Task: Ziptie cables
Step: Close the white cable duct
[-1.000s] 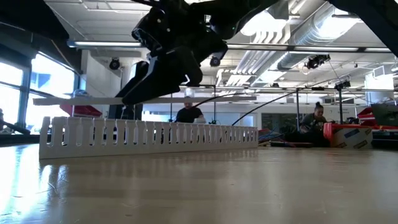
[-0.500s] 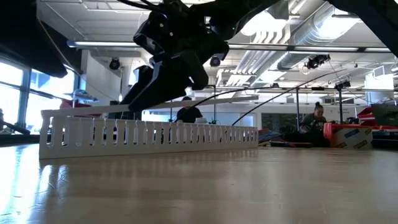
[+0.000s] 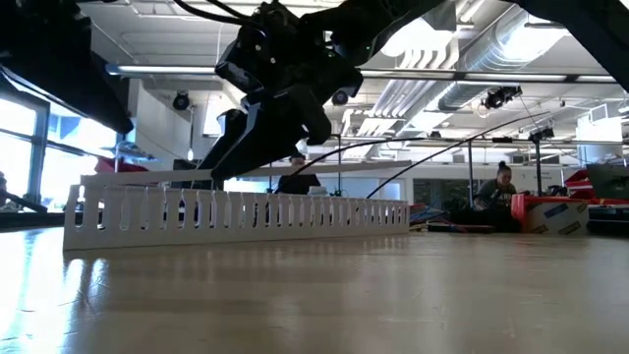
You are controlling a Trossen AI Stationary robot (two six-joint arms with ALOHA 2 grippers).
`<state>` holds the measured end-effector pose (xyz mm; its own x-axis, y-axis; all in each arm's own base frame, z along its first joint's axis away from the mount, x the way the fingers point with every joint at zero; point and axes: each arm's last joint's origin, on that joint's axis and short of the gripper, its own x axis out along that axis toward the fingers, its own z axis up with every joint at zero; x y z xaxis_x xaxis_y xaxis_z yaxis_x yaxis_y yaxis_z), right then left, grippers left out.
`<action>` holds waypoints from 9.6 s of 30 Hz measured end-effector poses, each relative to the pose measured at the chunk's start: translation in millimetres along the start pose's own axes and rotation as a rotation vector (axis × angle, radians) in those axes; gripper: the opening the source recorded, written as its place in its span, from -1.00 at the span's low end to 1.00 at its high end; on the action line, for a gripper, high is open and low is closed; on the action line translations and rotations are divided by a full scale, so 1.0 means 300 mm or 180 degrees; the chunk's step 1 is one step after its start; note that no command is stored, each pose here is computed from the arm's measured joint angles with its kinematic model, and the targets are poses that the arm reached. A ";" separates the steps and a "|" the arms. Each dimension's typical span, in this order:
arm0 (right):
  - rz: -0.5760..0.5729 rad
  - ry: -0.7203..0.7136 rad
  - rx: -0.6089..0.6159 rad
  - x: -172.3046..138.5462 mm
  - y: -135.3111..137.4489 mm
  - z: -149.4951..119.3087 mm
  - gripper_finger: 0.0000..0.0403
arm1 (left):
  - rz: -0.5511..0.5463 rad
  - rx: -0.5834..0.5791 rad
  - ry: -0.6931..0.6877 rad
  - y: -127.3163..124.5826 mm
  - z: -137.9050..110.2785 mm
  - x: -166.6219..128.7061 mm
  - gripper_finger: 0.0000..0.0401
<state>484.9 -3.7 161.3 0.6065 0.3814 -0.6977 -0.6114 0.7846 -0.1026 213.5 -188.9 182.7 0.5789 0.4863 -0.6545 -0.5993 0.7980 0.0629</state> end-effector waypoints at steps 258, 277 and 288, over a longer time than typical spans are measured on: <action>-0.1250 0.0240 0.0733 -0.514 0.386 -0.299 0.31 | -0.0588 0.0460 -0.0495 -0.002 0.236 0.290 -1.00; -0.2009 0.0199 0.1788 -0.459 0.293 -0.445 -0.46 | -0.0815 0.0320 -0.0258 0.004 0.242 0.483 -1.00; -0.2078 0.0414 0.1746 -0.414 0.233 -0.466 -0.86 | -0.0366 -0.0032 0.0378 0.065 0.227 0.240 -1.00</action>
<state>295.7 -64.6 141.6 0.6675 -0.2610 -0.6973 0.1916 0.9652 -0.1779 281.2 -114.1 188.1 0.5749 0.3462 -0.7414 -0.5389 0.8420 -0.0247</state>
